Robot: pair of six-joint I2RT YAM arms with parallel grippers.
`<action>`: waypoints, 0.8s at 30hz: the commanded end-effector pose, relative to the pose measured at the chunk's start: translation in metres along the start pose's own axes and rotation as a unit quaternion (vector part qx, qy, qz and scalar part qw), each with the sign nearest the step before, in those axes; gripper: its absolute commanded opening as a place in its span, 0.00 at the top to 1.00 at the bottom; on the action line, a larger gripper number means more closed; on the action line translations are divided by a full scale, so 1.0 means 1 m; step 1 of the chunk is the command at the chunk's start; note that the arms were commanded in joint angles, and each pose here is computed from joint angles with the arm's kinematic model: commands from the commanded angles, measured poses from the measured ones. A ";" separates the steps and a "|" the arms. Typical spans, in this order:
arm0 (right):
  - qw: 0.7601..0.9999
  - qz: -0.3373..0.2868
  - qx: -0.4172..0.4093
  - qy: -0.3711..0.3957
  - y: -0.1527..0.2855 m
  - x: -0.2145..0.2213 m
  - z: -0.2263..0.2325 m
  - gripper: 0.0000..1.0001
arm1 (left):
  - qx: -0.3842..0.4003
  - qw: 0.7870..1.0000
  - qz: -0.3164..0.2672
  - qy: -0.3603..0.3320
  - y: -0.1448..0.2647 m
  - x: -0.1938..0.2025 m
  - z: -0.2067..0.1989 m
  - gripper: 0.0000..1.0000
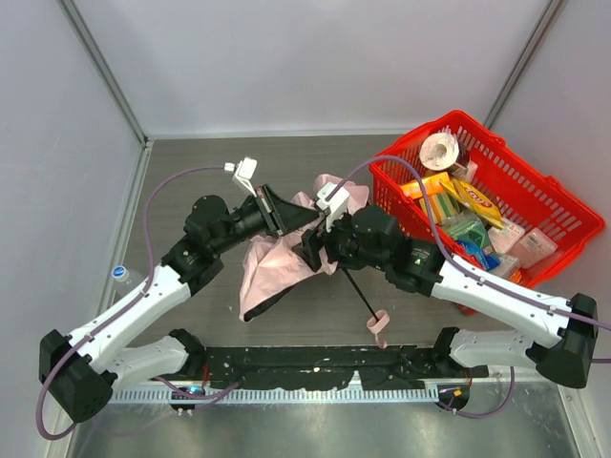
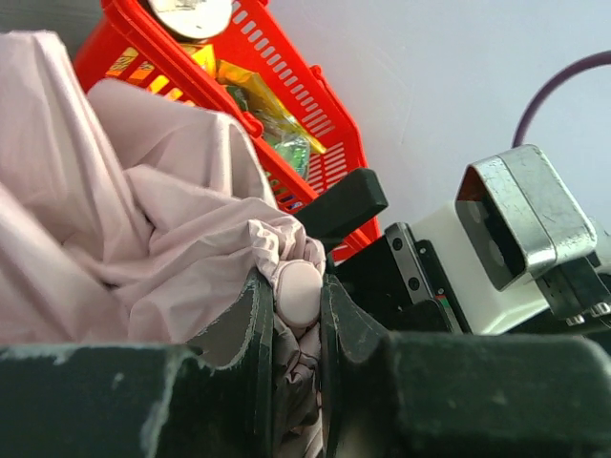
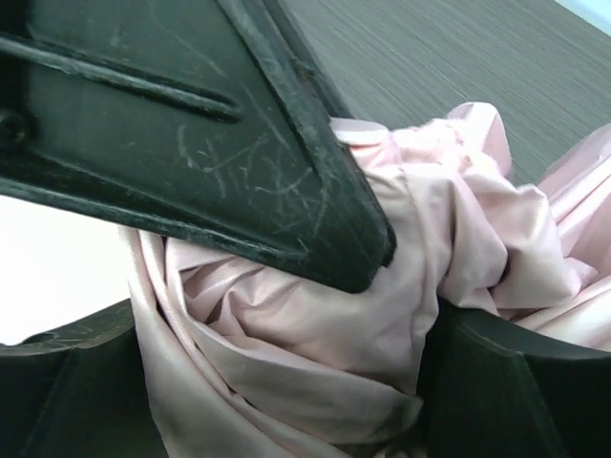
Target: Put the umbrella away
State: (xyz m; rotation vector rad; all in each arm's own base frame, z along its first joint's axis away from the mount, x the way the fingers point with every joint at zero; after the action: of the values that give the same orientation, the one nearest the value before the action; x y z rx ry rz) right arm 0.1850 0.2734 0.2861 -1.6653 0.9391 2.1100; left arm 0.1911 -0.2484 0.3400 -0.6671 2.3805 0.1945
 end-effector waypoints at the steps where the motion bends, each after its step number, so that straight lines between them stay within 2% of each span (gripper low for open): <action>1: 0.996 -0.029 -0.086 -0.023 -0.007 -0.006 0.017 0.28 | 0.196 0.981 0.005 -0.008 0.021 -0.013 -0.075 1.00; 4: 0.991 -0.026 -0.128 -0.033 -0.009 0.001 0.026 0.37 | 0.222 0.975 0.007 -0.019 0.026 -0.012 -0.082 1.00; 6: 0.986 -0.020 -0.160 -0.036 -0.009 0.001 0.033 0.49 | 0.234 0.972 0.012 -0.030 0.030 -0.011 -0.086 1.00; 11: 0.978 -0.037 -0.200 -0.053 -0.004 -0.006 0.044 1.00 | 0.252 0.966 0.005 -0.061 0.042 -0.010 -0.093 1.00; 16: 0.973 -0.048 -0.214 -0.064 0.004 -0.011 0.047 1.00 | 0.237 0.967 0.007 -0.096 0.050 -0.012 -0.096 1.00; 17: 0.975 -0.049 -0.206 -0.066 0.004 -0.009 0.045 0.99 | 0.226 0.968 0.012 -0.106 0.050 -0.012 -0.095 0.94; 19: 0.979 -0.060 -0.182 -0.070 0.007 -0.009 0.039 1.00 | 0.173 0.976 0.018 -0.130 0.054 -0.017 -0.093 0.55; 21: 0.982 -0.069 -0.161 -0.071 0.010 -0.007 0.033 1.00 | 0.101 0.982 0.020 -0.156 0.063 -0.019 -0.083 0.26; 22: 0.983 -0.076 -0.153 -0.071 0.012 -0.009 0.032 1.00 | 0.072 0.981 0.003 -0.181 0.069 -0.025 -0.081 0.01; 24: 0.985 -0.087 -0.131 -0.072 0.015 -0.011 0.026 1.00 | -0.002 0.982 0.000 -0.190 0.087 -0.027 -0.071 0.00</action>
State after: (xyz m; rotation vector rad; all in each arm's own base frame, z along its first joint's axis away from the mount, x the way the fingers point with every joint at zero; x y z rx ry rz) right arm 0.1574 0.2856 0.2910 -1.6402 0.5052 2.3634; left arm 0.1468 -0.2198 0.3837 -0.5060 2.1834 0.1690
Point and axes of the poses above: each gripper's point midway between its finger pads, its own y axis back along the fingers, its own z axis along the line the jaws close on, x = y × z, the point moved 6 cm from there along y, back along the fingers, and after that the axes turned 4 degrees about -y, right-handed, at the moved point
